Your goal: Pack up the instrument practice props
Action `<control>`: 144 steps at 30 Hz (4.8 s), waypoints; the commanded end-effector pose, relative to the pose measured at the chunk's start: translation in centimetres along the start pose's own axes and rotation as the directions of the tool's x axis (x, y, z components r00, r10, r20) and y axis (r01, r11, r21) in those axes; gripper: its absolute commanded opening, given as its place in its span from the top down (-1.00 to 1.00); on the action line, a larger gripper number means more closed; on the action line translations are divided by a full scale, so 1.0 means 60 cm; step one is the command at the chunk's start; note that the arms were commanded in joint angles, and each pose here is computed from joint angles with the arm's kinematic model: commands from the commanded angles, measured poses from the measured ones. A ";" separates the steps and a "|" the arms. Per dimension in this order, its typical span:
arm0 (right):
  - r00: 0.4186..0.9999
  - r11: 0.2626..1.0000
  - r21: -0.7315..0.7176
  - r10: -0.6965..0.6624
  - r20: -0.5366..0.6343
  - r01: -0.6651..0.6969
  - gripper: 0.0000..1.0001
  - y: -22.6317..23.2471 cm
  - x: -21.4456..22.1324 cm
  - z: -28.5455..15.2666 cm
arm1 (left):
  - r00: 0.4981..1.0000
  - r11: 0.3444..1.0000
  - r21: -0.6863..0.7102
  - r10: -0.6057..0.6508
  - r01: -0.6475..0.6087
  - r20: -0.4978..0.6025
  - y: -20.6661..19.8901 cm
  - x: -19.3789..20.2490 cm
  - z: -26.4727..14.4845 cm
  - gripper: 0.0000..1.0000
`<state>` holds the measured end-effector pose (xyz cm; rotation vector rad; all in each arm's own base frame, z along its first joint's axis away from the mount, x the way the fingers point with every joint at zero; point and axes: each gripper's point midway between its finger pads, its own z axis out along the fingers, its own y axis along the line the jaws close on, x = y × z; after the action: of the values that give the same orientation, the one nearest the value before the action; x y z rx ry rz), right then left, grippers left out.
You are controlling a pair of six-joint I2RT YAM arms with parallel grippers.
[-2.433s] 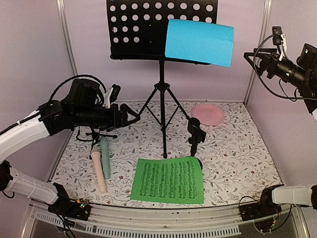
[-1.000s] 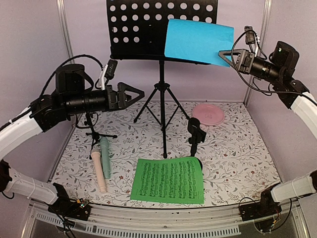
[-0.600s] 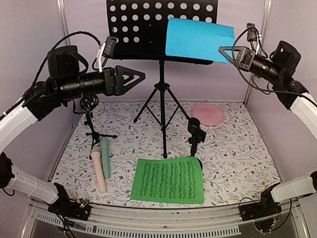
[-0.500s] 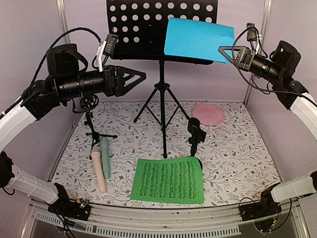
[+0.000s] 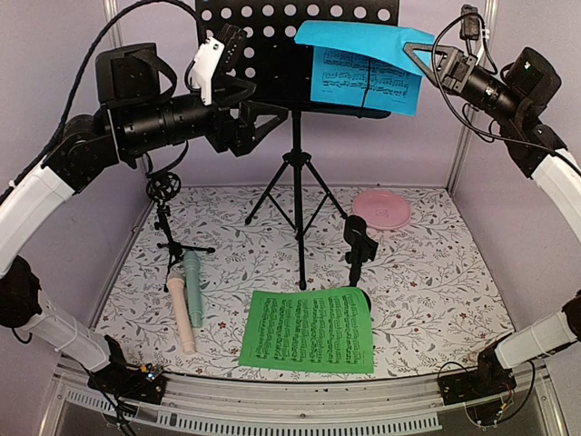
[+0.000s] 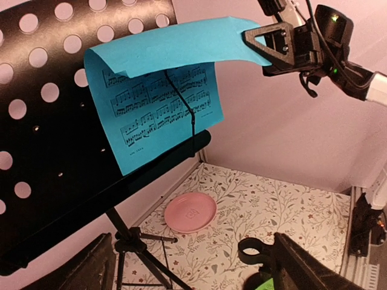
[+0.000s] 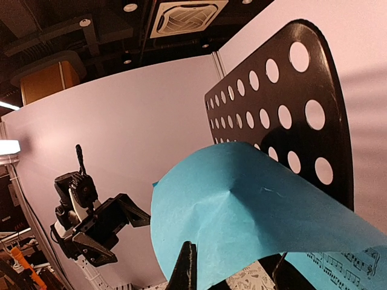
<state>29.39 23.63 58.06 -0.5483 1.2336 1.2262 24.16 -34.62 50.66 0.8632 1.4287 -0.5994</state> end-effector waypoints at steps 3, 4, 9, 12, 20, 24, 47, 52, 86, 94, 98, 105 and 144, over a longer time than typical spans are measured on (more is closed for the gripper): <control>0.997 0.997 -0.053 -0.050 0.063 0.054 1.00 0.020 -0.054 0.023 | 0.974 0.968 -0.124 0.225 -0.219 0.039 0.031 -0.047 0.000 -0.83; 0.997 0.997 -0.056 -0.052 0.063 0.055 1.00 0.018 -0.055 0.027 | 0.968 0.963 -0.129 0.245 -0.238 0.045 0.032 -0.050 0.001 -0.84; 0.997 0.997 -0.056 -0.052 0.062 0.056 1.00 0.010 -0.055 0.035 | 0.955 0.948 -0.145 0.293 -0.283 0.051 0.034 -0.055 0.005 -0.89; 0.994 0.996 -0.048 -0.074 0.082 0.078 1.00 0.010 -0.065 0.036 | 0.951 0.943 -0.149 0.307 -0.298 0.045 0.033 -0.049 0.007 -0.89; 0.958 0.969 -0.068 -0.223 0.183 0.239 1.00 0.052 -0.141 0.040 | 0.933 0.933 -0.128 0.350 -0.338 0.088 0.018 -0.047 0.010 -0.90; 0.919 0.946 -0.063 -0.290 0.267 0.317 1.00 0.082 -0.195 0.036 | 0.933 0.932 -0.126 0.351 -0.340 0.083 0.016 -0.044 0.016 -0.91; 0.756 0.863 0.208 -0.504 0.418 0.461 1.00 0.188 -0.300 -0.096 | 0.938 0.944 -0.114 0.323 -0.310 0.128 -0.011 -0.062 0.036 -0.99; 0.812 0.887 0.235 -0.458 0.361 0.396 1.00 0.156 -0.255 -0.105 | 0.932 0.939 -0.117 0.337 -0.323 0.131 -0.026 -0.065 0.036 -0.99; 0.996 0.966 0.243 0.078 0.033 -0.084 1.00 0.015 0.037 -0.046 | 0.806 0.808 0.020 0.585 -0.589 0.089 -0.181 -0.069 0.113 -0.94; 0.991 0.967 0.222 0.136 -0.021 -0.128 1.00 0.034 0.084 -0.015 | 0.756 0.756 -0.029 0.653 -0.654 -0.049 -0.174 -0.019 0.151 -0.93; 0.990 0.974 0.185 0.138 -0.042 -0.128 1.00 0.050 0.089 -0.009 | 0.770 0.766 -0.083 0.632 -0.638 -0.084 -0.154 -0.026 0.149 -0.95; 0.998 0.967 0.248 0.052 0.041 -0.061 1.00 0.077 0.023 -0.062 | 0.811 0.807 -0.090 0.584 -0.584 -0.033 -0.154 -0.048 0.124 -0.96; 0.938 0.915 0.247 0.342 -0.060 -0.318 1.00 0.072 0.150 -0.093 | 0.899 0.907 -0.044 0.406 -0.418 -0.166 -0.197 0.022 0.179 -0.91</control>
<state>22.56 23.12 49.42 -0.2038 1.5746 1.2850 19.80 -50.64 47.21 1.1756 1.2610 -0.1952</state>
